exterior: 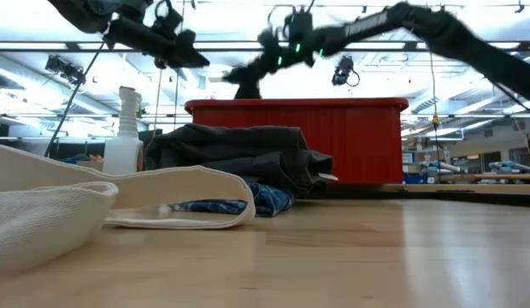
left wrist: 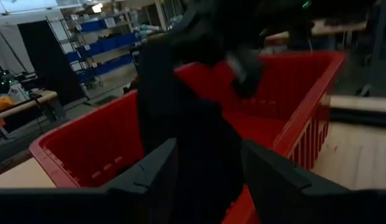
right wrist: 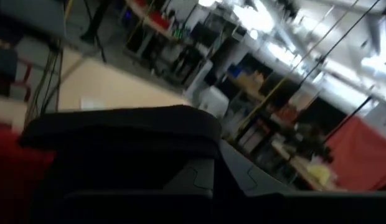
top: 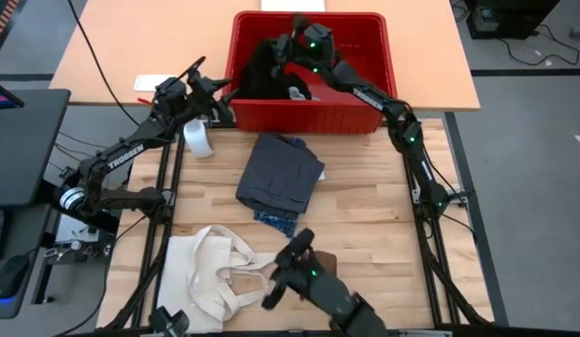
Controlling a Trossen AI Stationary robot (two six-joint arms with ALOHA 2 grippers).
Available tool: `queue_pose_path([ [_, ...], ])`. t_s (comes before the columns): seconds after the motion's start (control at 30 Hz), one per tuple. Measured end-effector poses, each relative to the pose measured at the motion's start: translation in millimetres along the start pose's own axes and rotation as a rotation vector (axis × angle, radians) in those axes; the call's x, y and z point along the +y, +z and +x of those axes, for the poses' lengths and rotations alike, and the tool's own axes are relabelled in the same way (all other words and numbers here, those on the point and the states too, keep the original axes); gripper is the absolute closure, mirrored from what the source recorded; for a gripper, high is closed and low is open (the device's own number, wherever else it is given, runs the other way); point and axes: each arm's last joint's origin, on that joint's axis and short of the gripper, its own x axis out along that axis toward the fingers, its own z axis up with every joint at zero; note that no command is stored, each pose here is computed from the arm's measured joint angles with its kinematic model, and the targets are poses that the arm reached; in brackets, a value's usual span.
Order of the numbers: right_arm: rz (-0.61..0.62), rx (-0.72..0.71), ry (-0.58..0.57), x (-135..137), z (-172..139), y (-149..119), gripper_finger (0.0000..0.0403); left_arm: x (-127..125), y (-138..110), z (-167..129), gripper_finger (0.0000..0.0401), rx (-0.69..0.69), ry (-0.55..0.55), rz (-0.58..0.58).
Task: Fold Laundry from Bin
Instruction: Fold the black shirt
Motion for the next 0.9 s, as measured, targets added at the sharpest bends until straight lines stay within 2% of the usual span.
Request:
queue_pose_path([
  [0.13,-0.001,-0.067,0.002,-12,-33,57,0.0394,-6,15,-14,0.0221,-0.075,-0.061,-0.001],
  [0.27,0.016,-0.201,0.056,-13,-74,120,0.0394,-13,29,-27,0.0221,-0.143,-0.098,-0.021],
  [0.4,0.056,-0.351,0.075,-11,-126,184,0.0394,-19,40,-41,0.0221,-0.201,-0.126,-0.055],
  [0.53,0.08,-0.442,0.035,-11,-187,237,0.0395,-25,48,-50,0.0221,-0.242,-0.178,-0.075],
  [0.63,0.128,-0.493,0.045,-13,-231,264,0.0395,-30,51,-52,0.0221,-0.249,-0.215,-0.141],
  [0.83,0.23,-0.606,0.206,-6,-306,299,0.0394,-42,52,-51,0.0221,-0.243,-0.279,-0.168],
  [0.9,0.249,-0.616,0.262,-2,-324,305,0.0394,-51,54,-52,0.0221,-0.253,-0.357,-0.16],
])
